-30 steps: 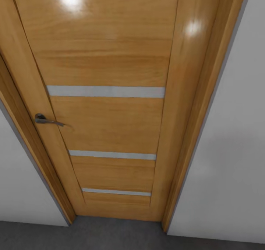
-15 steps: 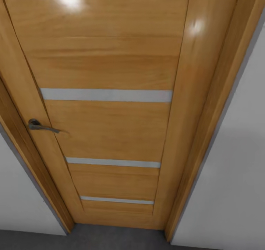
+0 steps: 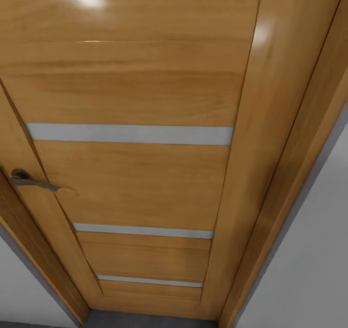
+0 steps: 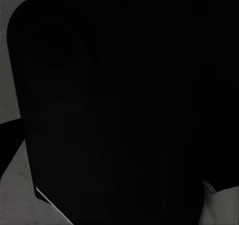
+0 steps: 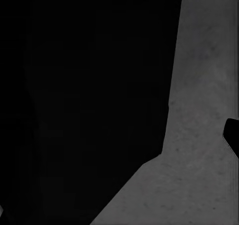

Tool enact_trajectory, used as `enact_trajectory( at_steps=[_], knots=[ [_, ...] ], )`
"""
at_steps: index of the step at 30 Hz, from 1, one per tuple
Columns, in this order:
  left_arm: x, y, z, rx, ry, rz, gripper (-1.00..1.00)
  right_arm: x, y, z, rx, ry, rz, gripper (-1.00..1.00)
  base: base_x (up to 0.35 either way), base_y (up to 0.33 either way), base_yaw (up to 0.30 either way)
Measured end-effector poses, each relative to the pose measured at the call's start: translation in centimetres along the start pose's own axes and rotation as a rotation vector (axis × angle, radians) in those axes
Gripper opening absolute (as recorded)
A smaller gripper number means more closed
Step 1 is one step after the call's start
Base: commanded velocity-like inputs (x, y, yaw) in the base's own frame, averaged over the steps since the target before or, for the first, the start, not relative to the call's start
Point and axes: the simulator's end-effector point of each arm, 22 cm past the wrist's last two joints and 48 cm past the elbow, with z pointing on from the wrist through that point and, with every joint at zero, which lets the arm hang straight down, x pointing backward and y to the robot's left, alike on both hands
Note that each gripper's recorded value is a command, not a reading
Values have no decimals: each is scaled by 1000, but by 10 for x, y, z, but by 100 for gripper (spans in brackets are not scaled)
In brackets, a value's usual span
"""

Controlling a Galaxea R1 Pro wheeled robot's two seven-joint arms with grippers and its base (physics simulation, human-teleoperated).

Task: Move the two storage containers from the living room to the garage. In the garage, place one container on the floor and stack the other container on top of it (either order is fine).

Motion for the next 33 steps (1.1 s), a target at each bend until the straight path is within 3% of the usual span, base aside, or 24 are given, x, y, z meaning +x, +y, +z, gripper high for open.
enact_trajectory(
  at_steps=[11,33],
  knots=[
    [0,0,0,0,-1,0,100,0,-2,0,2,0,-2,100,128,-27,0],
    [2,0,0,0,6,0,100,3,-3,0,4,8,-2,100,9,-1,0]
  ],
)
